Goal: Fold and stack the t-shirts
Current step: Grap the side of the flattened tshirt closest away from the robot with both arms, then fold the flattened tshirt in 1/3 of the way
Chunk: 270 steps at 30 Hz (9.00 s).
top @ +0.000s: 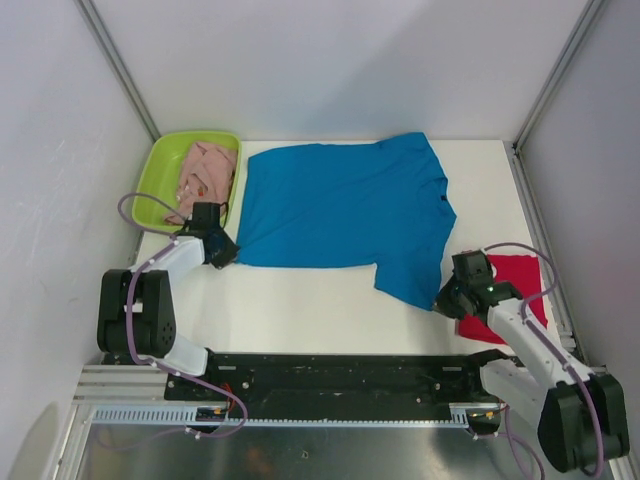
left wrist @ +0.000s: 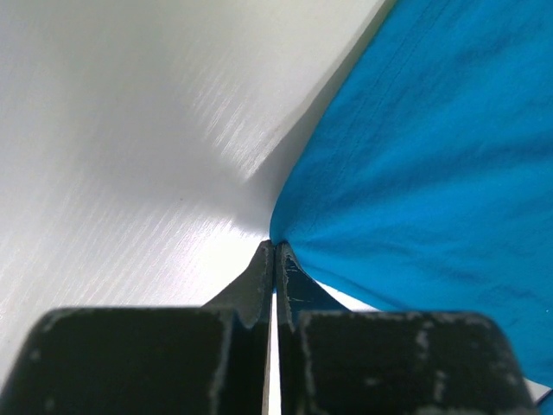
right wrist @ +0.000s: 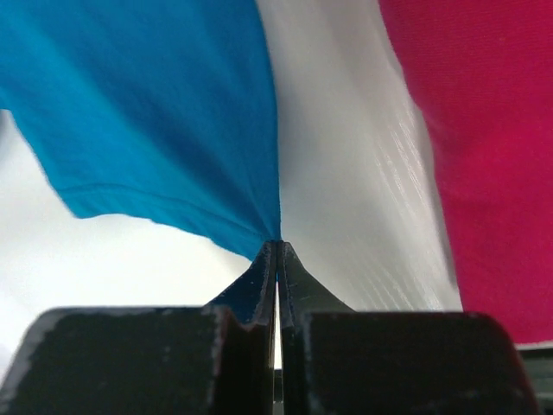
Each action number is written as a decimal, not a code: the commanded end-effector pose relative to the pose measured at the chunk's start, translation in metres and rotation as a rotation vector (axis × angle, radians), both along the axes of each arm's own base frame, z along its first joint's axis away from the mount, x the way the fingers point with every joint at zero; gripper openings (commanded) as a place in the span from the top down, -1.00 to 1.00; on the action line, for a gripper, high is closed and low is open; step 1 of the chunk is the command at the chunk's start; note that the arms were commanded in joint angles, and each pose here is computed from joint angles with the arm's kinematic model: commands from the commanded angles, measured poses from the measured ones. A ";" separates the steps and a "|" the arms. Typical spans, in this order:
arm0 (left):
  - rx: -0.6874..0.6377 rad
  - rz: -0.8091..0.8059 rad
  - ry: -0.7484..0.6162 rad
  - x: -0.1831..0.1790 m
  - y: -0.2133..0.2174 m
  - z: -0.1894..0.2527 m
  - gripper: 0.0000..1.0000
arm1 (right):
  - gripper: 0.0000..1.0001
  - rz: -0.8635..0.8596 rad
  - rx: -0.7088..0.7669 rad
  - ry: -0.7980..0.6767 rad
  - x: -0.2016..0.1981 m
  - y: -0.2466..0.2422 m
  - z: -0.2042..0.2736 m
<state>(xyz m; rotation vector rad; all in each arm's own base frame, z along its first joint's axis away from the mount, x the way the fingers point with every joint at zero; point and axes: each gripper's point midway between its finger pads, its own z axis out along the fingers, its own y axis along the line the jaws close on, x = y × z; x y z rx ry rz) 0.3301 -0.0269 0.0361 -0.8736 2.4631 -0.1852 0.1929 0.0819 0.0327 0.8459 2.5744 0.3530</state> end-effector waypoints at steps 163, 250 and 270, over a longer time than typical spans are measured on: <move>0.244 0.123 -0.103 0.128 0.020 0.040 1.00 | 1.00 -0.051 -0.265 -0.303 0.265 -0.053 0.098; 0.100 -0.081 0.066 0.073 -0.020 -0.029 0.36 | 0.94 -0.001 -0.475 -0.202 0.188 -0.069 0.084; 0.105 -0.063 0.094 0.072 -0.012 -0.035 0.36 | 0.72 0.046 -0.488 -0.136 0.201 -0.074 0.062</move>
